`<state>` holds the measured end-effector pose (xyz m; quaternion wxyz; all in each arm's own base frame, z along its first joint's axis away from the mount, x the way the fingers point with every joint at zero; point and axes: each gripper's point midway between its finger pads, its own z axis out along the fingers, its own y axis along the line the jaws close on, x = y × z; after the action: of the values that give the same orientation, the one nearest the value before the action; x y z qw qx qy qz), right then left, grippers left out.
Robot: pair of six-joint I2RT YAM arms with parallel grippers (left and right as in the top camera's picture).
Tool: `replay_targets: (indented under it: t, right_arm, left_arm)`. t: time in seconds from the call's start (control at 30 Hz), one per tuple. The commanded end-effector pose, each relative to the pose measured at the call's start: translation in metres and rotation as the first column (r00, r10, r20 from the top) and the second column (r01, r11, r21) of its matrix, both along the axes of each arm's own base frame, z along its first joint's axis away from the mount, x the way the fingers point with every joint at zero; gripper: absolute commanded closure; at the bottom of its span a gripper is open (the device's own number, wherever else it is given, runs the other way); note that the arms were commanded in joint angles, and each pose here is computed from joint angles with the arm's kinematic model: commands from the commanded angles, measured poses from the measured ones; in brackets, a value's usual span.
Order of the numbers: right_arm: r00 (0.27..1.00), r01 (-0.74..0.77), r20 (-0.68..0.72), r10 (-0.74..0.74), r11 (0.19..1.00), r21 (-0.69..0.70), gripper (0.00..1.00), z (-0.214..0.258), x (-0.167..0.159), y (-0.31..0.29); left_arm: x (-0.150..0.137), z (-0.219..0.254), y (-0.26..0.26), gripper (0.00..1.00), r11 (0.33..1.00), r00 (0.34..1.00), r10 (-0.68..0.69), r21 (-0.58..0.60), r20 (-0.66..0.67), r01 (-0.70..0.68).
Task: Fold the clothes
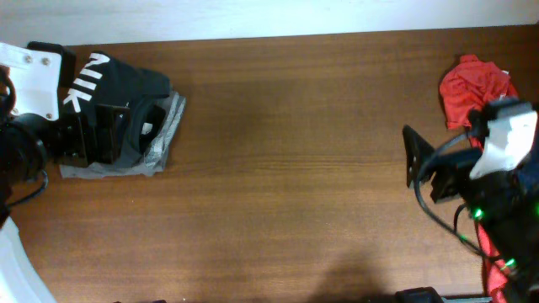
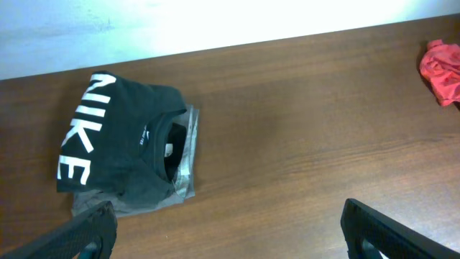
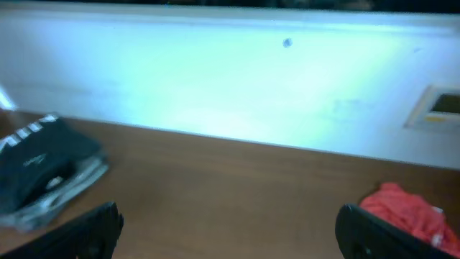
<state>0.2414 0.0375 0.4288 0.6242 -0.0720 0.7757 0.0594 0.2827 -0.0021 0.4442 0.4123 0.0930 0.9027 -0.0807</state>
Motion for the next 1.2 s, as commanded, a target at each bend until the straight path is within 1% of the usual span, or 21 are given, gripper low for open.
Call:
replay_targets:
  t: [0.0,0.03,0.07,0.1,0.17,0.23,0.33,0.5,0.67,0.8,1.17]
  right_arm:
    - [0.997,0.074,-0.013,-0.074,0.997,-0.017,0.01,-0.068,-0.001,-0.016]
    - [0.996,0.076,-0.033,-0.077,0.997,-0.02,0.01,-0.086,-0.002,-0.017]
    - [0.993,0.08,-0.08,-0.082,0.996,-0.025,0.01,-0.12,-0.006,-0.018]
    - [0.991,0.081,-0.105,-0.083,0.996,-0.028,0.01,-0.141,-0.009,-0.019]
    - [0.989,0.082,-0.123,-0.085,0.996,-0.031,0.01,-0.178,-0.013,-0.019]
    - [0.992,0.083,-0.093,-0.085,0.996,-0.028,0.01,-0.202,-0.015,-0.019]
    - [0.996,0.081,-0.045,-0.081,0.997,-0.02,0.01,-0.226,-0.019,-0.019]
    - [0.997,0.076,-0.028,-0.076,0.997,-0.006,0.01,-0.263,-0.021,-0.017]
    - [0.996,0.072,-0.043,-0.072,0.997,-0.008,0.01,-0.291,-0.012,-0.016]
    - [0.997,0.072,0.041,-0.071,0.997,0.001,0.01,-0.279,-0.004,-0.016]
    - [0.997,0.072,0.041,-0.071,0.997,0.001,0.01,-0.279,-0.004,-0.016]
  left_arm:
    - [-0.001,0.001,-0.003,0.01,1.0,1.0,-0.003,-0.014,0.003,0.003]
    - [-0.001,0.001,-0.003,0.01,1.0,1.0,-0.003,-0.014,0.003,0.003]
    - [-0.001,0.001,-0.003,0.01,1.0,1.0,-0.003,-0.014,0.003,0.003]
    - [-0.001,0.001,-0.003,0.01,1.0,1.0,-0.003,-0.014,0.003,0.003]
    - [-0.001,0.001,-0.003,0.01,1.0,1.0,-0.003,-0.014,0.003,0.003]
    - [-0.001,0.001,-0.003,0.01,1.0,1.0,-0.003,-0.014,0.003,0.003]
    - [-0.001,0.001,-0.003,0.01,1.0,1.0,-0.003,-0.014,0.003,0.003]
    - [-0.001,0.001,-0.003,0.01,1.0,1.0,-0.003,-0.014,0.003,0.003]
    - [-0.001,0.001,-0.003,0.01,1.0,1.0,-0.003,-0.014,0.003,0.003]
    - [-0.001,0.001,-0.003,0.01,1.0,1.0,-0.003,-0.014,0.003,0.003]
    - [-0.001,0.001,-0.003,0.01,1.0,1.0,-0.003,-0.014,0.003,0.003]
